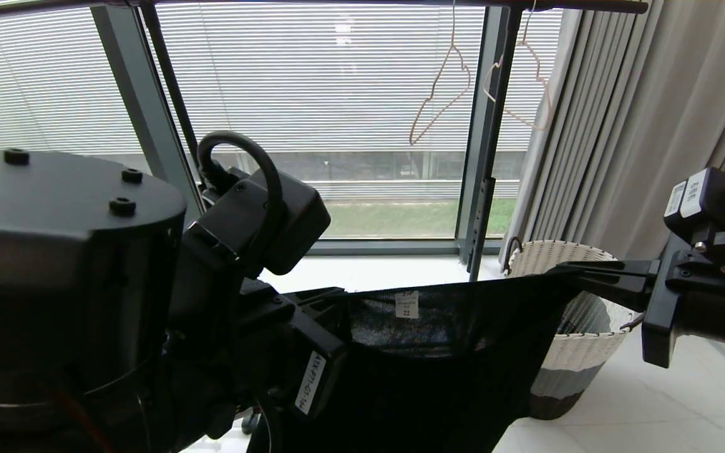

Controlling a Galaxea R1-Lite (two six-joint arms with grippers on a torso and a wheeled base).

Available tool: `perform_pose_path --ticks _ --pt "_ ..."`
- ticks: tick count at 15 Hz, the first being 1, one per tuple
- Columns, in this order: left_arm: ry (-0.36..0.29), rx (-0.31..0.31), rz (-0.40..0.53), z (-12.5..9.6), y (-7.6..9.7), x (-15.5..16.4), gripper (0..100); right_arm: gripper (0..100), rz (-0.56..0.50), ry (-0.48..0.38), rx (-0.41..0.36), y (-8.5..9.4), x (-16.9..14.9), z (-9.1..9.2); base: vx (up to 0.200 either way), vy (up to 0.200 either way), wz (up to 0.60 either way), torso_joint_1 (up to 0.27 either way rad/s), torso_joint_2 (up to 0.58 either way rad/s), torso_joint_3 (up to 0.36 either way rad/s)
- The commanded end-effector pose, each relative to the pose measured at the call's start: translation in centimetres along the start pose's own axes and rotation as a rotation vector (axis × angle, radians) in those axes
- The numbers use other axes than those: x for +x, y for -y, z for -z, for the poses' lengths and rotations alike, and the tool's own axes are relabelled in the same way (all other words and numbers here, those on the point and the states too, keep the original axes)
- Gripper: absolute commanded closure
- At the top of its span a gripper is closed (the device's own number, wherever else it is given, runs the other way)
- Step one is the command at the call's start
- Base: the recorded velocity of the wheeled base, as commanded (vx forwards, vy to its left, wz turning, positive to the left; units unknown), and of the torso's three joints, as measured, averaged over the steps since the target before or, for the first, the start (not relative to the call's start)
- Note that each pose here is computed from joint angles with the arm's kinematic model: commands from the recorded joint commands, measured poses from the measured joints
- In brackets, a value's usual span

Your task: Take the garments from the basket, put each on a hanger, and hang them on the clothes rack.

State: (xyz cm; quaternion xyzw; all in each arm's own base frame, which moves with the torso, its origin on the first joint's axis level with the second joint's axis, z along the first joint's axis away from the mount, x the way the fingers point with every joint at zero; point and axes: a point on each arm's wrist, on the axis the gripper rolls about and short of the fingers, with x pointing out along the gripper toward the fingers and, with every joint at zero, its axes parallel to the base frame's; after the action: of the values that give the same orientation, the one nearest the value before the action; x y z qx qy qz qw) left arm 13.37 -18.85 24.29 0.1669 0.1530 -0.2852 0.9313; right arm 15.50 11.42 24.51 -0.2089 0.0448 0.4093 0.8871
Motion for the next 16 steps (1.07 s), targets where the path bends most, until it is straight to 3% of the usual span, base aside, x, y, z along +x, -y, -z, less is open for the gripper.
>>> perform_pose_path --ticks 1,6,9,12,14,16 --pt "0.010 0.033 -0.019 -0.2 -0.2 1.0 100 100 0.016 0.042 -0.009 0.4 -0.3 -1.2 0.000 0.000 0.00 0.000 0.00 0.000" --pt "0.088 0.014 0.052 -1.0 -1.0 -0.1 100 100 0.042 0.088 -0.019 1.2 -0.4 -2.8 0.000 0.000 0.00 0.000 0.00 0.000" --pt "0.132 -0.012 0.064 -2.2 -2.7 0.0 100 100 0.054 0.093 -0.017 1.9 0.1 -3.6 0.000 0.000 0.00 0.000 0.00 0.000" --pt "0.121 0.039 0.025 -2.0 -4.0 0.5 100 100 0.053 0.090 -0.016 2.3 0.3 -4.3 0.000 0.000 0.00 0.000 0.00 0.000" --pt "0.119 0.062 0.050 -1.8 -4.3 0.7 100 100 0.029 0.074 -0.015 1.8 -0.1 -3.9 0.000 0.000 0.00 0.000 0.00 0.000" --pt "0.140 0.062 0.103 -1.9 -4.5 1.0 100 100 -0.039 0.066 -0.022 0.2 -0.6 -3.5 0.000 0.000 0.00 0.000 0.00 0.000"
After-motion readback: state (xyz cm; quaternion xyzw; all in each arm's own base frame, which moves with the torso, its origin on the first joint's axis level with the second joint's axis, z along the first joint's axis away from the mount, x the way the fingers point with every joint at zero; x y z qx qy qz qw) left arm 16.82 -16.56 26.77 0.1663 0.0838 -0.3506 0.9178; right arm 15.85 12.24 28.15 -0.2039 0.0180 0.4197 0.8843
